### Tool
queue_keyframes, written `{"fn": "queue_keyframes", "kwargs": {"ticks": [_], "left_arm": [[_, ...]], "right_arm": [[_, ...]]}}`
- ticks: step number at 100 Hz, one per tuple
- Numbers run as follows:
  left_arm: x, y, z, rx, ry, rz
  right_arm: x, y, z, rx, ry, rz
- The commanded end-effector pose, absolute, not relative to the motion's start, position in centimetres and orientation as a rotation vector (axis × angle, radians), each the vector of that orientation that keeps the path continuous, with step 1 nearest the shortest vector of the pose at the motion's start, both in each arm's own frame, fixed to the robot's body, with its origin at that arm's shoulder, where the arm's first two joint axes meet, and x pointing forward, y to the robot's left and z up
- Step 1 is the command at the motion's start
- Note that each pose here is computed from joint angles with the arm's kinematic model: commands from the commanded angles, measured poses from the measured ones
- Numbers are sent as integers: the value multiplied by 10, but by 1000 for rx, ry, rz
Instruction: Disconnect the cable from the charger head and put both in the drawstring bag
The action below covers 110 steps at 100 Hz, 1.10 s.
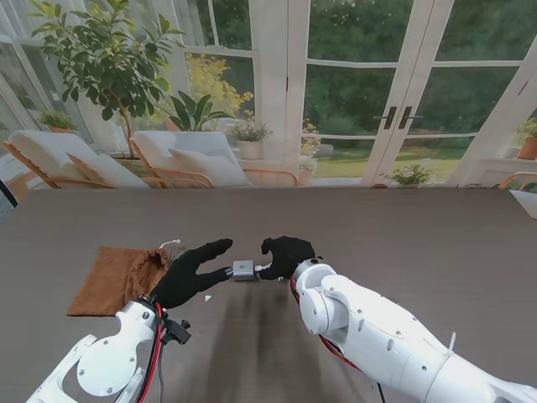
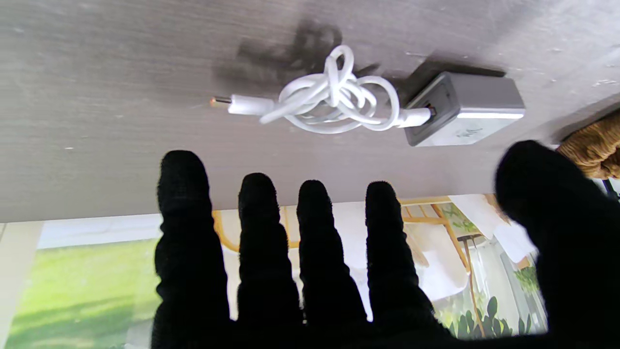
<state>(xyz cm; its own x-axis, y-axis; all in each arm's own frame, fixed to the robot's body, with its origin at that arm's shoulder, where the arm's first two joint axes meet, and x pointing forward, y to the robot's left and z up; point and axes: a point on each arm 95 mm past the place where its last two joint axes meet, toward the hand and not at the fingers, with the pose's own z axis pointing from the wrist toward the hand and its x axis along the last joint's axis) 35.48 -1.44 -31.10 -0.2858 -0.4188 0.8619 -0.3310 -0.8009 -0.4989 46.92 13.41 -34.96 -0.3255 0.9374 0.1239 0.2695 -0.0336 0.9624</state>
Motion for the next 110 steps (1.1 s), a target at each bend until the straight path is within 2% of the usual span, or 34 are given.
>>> {"fn": "queue_keyframes", "kwargs": {"ticks": [1,110], "left_arm": [[354,-17,-311,-1857,990,-2275],[356,-21,-314,-1940,1044,-2242]], "right_arm": [[472,139,-350,1290,1635,1381],[483,155,-404,1208,1654,1268]]}}
